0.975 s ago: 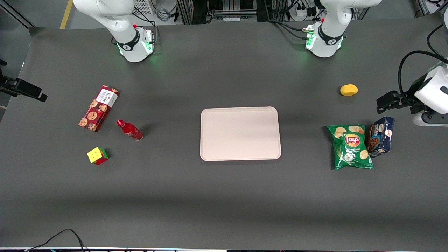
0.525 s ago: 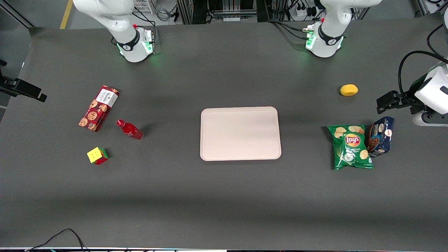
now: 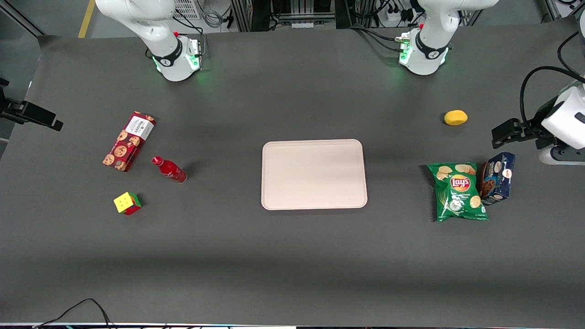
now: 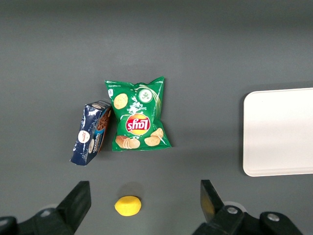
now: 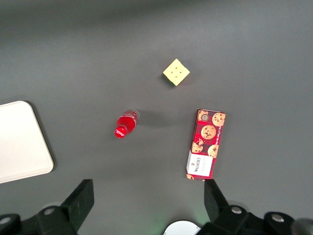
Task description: Place coke bottle on tray
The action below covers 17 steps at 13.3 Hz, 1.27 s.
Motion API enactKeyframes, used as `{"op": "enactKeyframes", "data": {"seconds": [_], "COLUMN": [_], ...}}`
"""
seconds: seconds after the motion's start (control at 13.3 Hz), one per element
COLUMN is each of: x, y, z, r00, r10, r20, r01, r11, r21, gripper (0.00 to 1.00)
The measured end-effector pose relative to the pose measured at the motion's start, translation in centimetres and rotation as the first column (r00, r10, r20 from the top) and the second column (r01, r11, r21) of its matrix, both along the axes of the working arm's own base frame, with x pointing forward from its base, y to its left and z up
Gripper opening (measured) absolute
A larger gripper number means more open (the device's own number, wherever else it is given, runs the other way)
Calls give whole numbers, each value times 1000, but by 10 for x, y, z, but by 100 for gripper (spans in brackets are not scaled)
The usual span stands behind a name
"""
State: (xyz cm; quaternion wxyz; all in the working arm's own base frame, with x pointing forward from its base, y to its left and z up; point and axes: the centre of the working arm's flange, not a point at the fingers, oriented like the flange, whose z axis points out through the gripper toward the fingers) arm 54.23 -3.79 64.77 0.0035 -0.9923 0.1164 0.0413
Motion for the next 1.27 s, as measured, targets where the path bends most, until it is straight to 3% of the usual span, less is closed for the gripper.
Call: {"op": "enactKeyframes", "data": {"seconds": [0.75,1.27], "x": [0,1], "y": [20,59], "z": [-1,-35], "r00": [999,992], "r10": [38,108], "r20": [-12,-71], "r01": [-38,-108], "r11": [999,994], "r21": [1,4], "gripper": [100,100]}}
